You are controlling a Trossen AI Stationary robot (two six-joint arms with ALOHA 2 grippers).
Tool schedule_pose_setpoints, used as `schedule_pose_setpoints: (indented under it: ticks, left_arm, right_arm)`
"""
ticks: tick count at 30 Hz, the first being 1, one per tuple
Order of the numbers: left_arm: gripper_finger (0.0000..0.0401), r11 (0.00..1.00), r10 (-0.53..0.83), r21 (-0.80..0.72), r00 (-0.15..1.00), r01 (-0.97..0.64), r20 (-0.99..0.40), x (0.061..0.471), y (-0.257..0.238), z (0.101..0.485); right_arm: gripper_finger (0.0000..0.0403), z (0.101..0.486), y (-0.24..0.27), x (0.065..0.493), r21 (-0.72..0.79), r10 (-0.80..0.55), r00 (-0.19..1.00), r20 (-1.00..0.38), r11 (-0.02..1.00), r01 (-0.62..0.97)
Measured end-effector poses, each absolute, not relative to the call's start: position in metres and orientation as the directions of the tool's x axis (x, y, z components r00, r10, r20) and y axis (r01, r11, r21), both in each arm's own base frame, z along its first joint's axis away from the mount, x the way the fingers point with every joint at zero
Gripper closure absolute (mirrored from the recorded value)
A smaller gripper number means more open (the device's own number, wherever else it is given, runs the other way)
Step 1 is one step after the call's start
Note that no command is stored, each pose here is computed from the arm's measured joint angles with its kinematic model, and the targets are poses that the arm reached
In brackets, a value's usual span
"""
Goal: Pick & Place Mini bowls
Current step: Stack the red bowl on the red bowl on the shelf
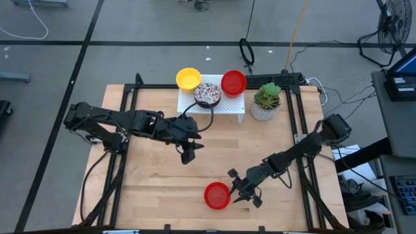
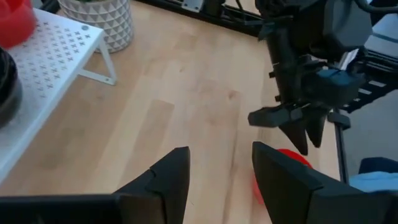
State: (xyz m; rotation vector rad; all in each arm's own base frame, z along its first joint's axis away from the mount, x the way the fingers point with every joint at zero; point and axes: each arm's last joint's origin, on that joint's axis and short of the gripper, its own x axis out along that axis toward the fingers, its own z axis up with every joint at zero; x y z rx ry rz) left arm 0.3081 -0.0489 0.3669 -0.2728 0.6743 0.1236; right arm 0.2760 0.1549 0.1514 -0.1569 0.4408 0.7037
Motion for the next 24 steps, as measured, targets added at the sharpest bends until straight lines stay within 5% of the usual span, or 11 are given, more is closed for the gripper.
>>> schedule_pose_setpoints:
  ticks: [14, 24]
  left_arm:
    - [0.0226, 0.96, -0.021, -0.228, 0.775, -0.16, -0.632, 0.304, -0.067, 0.367]
    - [0.0226, 0.963, -0.03, -0.225, 0.772, -0.148, -0.635, 0.303, -0.071, 0.366]
  right_arm:
    - [0.0266, 0.133, 0.181, 0.307, 0.047, 0.542, 0.596, -0.593, 0.762, -0.646]
    - [0.0301, 0.134, 0.179, 0.311, -0.104, 0.393, 0.607, -0.69, 0.777, -0.621]
